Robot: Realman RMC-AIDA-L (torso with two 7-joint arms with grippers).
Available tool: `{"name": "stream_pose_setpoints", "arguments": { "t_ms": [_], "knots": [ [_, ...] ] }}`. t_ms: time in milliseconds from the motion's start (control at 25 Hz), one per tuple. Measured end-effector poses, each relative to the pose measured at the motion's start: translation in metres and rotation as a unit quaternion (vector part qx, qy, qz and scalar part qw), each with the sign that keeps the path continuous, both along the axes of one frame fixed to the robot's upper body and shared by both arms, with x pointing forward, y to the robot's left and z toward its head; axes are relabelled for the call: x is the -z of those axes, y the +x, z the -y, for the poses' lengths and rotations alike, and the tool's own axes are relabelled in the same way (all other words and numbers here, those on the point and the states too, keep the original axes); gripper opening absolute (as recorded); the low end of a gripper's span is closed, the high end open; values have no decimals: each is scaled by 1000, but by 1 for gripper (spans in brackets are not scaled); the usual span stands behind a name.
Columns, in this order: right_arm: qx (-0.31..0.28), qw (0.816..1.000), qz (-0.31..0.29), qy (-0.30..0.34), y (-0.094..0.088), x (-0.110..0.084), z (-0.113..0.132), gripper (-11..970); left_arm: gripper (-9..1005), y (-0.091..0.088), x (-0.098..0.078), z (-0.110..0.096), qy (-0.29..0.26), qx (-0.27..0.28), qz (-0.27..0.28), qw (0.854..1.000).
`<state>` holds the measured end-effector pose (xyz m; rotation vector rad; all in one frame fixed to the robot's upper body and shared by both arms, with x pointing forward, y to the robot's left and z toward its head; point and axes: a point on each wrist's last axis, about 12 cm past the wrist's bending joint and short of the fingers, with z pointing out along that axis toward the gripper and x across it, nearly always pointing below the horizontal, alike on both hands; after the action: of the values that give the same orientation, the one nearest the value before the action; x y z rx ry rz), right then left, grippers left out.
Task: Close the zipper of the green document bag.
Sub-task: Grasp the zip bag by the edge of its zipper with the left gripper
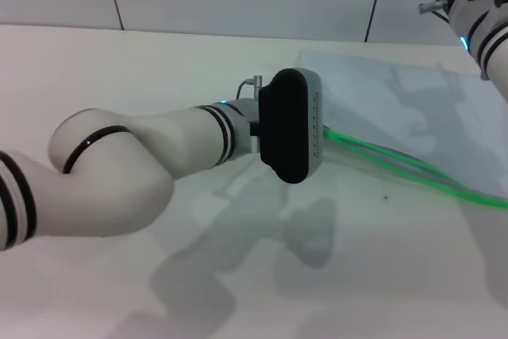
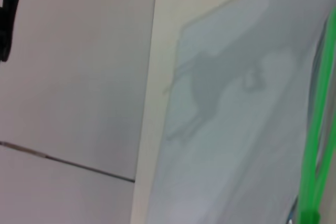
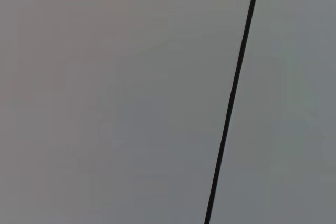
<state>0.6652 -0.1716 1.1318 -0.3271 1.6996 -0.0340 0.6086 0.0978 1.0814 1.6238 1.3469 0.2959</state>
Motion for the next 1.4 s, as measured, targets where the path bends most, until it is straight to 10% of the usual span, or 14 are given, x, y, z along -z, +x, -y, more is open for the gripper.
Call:
{"name": "stream_pose_setpoints", "arguments": {
  "t_ms": [680,1400],
  "knots": [
    [-1,1000,1,1,0,-1,-1,835,495,1,3,0,0,1,-3,1000],
    [-12,1000,-3,1,-1,-1,-4,828,109,4,0,2,-1,5,8,1000]
  ]
}}
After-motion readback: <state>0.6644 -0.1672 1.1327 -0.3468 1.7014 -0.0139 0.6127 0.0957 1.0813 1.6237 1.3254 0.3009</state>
